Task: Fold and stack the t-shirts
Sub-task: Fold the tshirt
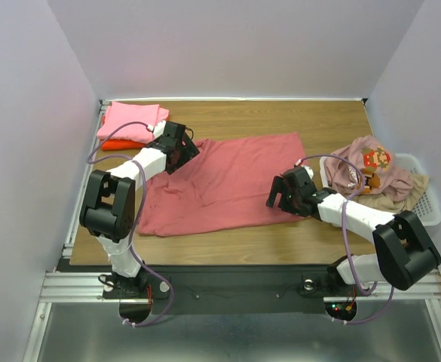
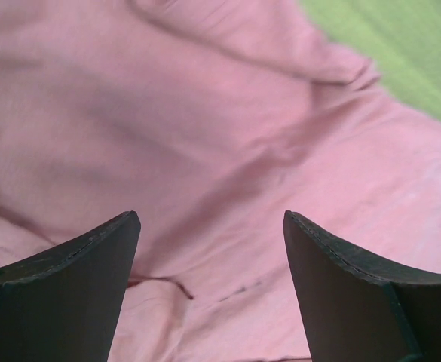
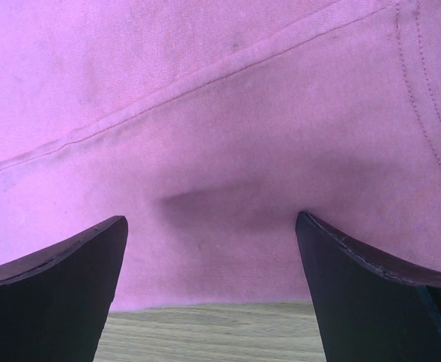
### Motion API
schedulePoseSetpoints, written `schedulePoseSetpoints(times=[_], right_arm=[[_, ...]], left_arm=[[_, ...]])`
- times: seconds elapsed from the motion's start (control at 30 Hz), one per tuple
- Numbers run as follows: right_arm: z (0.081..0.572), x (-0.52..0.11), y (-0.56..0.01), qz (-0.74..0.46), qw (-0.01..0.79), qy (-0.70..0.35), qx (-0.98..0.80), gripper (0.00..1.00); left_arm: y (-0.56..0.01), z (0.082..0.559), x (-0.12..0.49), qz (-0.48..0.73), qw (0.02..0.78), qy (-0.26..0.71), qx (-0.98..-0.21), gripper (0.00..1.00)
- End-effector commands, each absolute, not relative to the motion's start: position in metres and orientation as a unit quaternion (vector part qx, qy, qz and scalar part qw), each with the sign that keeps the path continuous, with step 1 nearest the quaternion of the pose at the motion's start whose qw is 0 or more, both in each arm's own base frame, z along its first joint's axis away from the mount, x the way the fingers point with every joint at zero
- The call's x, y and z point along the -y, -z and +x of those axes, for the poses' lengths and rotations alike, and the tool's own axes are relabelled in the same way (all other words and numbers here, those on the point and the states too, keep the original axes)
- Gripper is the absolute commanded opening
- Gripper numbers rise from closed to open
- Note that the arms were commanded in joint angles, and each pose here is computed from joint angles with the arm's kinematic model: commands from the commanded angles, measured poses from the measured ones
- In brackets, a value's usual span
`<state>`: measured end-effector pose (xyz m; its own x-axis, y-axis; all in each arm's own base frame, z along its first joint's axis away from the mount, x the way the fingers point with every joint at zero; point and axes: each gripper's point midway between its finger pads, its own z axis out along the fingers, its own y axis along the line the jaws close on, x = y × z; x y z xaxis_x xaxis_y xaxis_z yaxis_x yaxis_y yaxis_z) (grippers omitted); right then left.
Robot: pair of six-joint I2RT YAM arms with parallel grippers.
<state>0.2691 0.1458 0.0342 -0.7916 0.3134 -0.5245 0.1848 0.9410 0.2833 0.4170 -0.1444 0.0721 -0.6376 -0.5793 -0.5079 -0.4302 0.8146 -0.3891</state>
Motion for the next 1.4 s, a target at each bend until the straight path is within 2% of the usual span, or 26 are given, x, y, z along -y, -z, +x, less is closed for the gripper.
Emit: schedulePoseSetpoints(times=[0.0, 0.17, 0.47, 0.73, 0.87, 1.0, 1.37], right_arm=[[0.262, -0.134, -0.023, 0.128, 0.283, -0.072, -0.948, 1.00], [0.262, -0.134, -0.024, 0.128, 0.282, -0.074, -0.948, 1.00], [0.273, -0.142, -0.049, 0.112, 0.311, -0.098, -0.939, 1.00], [0.274, -0.141, -0.042, 0.112, 0.304, -0.089, -0.942, 1.00], [0.267, -0.135, -0.034, 0.118, 0.297, -0.080, -0.944, 1.00], [0.241, -0.135, -0.017, 0.120, 0.261, -0.097, -0.953, 1.00], [0.159, -0.120, 0.002, 0.186, 0.165, -0.116, -0.962, 0.99]], left_arm=[[-0.123, 0.434, 0.141, -0.265, 0.386, 0.122, -0.875, 0.91], [-0.134, 0.395, 0.125, -0.274, 0.395, 0.108, -0.870, 0.95], [-0.107, 0.322, 0.123, -0.276, 0.364, 0.126, -0.880, 0.97], [-0.038, 0.272, 0.123, -0.293, 0.281, 0.113, -0.907, 0.98], [-0.012, 0.251, 0.111, -0.301, 0.251, 0.073, -0.917, 0.98], [-0.010, 0.238, 0.100, -0.316, 0.243, 0.044, -0.916, 0.98], [-0.013, 0.206, 0.095, -0.327, 0.218, 0.051, -0.918, 0.98]])
